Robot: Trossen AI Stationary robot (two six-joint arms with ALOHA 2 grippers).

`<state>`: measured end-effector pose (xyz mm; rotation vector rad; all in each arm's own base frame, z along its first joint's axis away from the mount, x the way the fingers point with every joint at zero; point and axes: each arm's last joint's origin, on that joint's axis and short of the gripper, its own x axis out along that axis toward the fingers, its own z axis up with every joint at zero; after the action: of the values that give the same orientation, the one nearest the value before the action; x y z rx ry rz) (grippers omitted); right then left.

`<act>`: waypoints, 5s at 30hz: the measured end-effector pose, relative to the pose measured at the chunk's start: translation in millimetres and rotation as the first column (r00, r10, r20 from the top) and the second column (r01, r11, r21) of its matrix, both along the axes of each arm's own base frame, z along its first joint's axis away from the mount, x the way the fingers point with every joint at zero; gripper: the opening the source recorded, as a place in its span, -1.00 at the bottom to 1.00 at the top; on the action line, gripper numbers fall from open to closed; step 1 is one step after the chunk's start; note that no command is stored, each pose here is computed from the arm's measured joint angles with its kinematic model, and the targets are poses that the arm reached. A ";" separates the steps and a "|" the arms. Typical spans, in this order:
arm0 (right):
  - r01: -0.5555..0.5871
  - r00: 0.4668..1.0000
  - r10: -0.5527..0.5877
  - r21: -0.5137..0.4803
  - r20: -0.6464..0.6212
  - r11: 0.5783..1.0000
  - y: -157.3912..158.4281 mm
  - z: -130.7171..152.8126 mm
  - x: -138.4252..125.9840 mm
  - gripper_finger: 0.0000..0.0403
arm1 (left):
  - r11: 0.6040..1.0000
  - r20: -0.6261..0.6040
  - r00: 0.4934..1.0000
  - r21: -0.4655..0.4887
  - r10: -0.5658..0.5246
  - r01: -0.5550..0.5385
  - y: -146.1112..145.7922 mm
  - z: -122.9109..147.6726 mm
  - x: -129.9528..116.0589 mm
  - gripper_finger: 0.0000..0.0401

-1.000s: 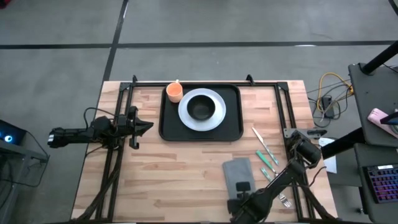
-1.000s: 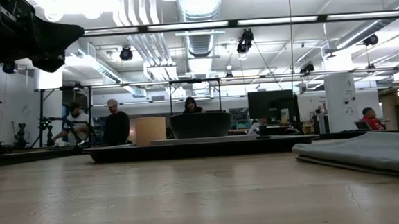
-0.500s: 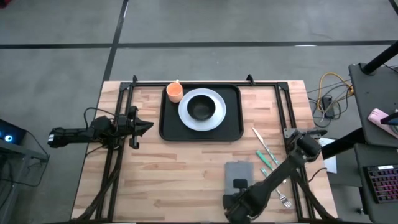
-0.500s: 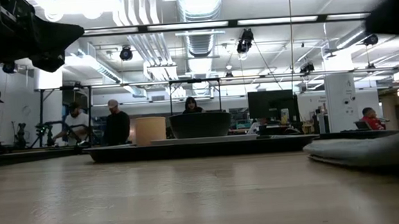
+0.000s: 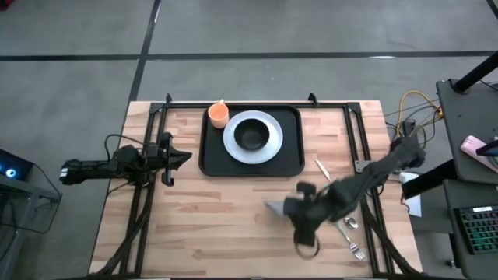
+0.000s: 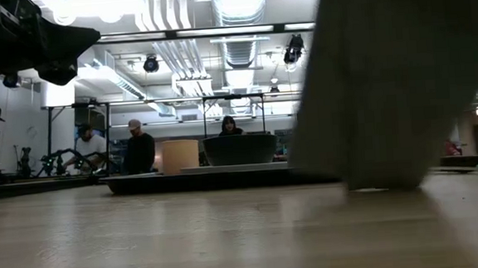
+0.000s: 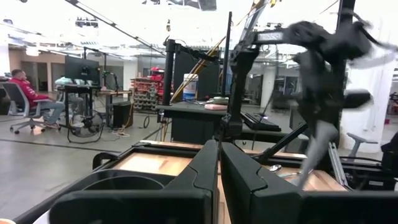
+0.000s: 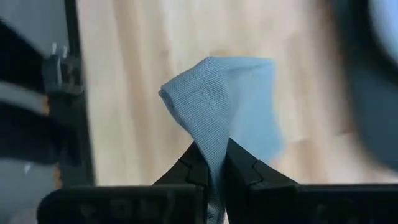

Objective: Set up tray
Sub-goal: Put the gray napkin on the black serving tray to the right of the white plate

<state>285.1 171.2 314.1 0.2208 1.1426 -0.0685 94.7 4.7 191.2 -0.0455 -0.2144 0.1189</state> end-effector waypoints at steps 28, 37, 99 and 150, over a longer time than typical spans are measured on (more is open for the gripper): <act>0.232 0.958 -0.282 -0.698 0.045 0.677 -238.3 63.3 -26.2 -0.94 | 1.000 0.004 1.000 0.000 0.000 0.000 0.0 0.4 -0.1 -0.99; 0.249 0.943 -0.330 -0.757 0.047 0.604 -311.3 43.7 2.9 -0.95 | 1.000 0.004 1.000 0.000 0.000 0.000 0.0 0.4 -0.1 -0.99; 0.209 0.972 -0.211 -0.035 -0.103 0.977 -260.5 -77.4 6.0 -0.08 | 1.000 0.004 1.000 0.000 0.000 0.000 0.0 0.4 -0.1 -1.00; 0.726 0.687 -0.726 0.034 0.030 0.687 -363.1 -143.2 25.6 -0.32 | 1.000 0.004 1.000 0.000 0.001 -0.001 0.0 0.4 -0.1 -0.99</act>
<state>310.7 -192.0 171.0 0.6908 0.9512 -0.7662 94.6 4.7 191.6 -0.0461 -0.2185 0.1197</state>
